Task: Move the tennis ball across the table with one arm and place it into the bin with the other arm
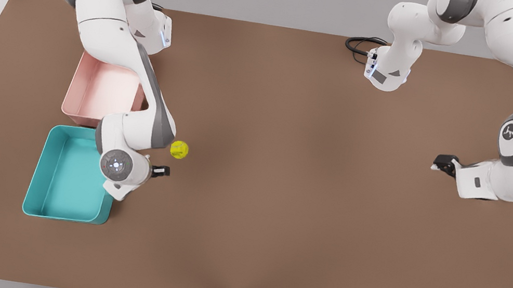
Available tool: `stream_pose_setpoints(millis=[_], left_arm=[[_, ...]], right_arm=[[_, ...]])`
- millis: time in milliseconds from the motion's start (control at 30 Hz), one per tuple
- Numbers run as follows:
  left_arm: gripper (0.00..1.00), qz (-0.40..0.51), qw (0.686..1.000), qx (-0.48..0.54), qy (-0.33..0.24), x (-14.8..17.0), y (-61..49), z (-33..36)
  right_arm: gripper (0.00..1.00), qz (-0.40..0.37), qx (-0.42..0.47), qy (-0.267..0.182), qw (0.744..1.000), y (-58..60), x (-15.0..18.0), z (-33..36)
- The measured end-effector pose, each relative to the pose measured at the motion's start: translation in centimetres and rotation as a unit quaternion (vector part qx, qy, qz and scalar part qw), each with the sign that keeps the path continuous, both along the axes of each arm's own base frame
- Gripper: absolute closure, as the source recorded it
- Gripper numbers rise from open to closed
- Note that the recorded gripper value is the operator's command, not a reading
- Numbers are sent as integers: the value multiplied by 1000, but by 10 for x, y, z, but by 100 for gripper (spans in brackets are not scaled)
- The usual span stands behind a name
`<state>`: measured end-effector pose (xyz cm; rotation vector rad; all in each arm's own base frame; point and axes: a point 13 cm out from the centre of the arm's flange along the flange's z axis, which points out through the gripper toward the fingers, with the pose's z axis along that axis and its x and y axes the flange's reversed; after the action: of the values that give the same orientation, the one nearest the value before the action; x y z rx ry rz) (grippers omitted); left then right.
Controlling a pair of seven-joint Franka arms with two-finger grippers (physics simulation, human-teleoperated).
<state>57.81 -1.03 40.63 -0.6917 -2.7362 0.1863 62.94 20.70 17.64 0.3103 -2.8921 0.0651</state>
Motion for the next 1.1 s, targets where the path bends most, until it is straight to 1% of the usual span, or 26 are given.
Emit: stream_pose_setpoints(millis=[167,300,467,567,867,1000,1100], left_arm=[[0,72,996,24,40,-15,-3,-4],[0,116,991,42,56,-20,-4,-5],[0,159,983,61,67,-24,-4,-7],[0,179,979,70,72,-25,-4,-9],[0,224,967,91,81,-26,-4,-13],[0,238,963,98,83,-26,-3,-14],[0,246,960,102,85,-26,-3,-15]], right_arm=[[0,-8,10,-12,1000,13,-56,-46],[0,-20,16,-36,999,6,-85,-67],[0,-39,24,-75,996,-5,-80,-67],[0,-47,25,-87,995,-10,-79,-67],[0,-73,9,-86,994,-40,-78,-94],[0,-73,2,-74,995,-43,-91,-112],[0,-75,0,-72,995,-45,-94,-124]])
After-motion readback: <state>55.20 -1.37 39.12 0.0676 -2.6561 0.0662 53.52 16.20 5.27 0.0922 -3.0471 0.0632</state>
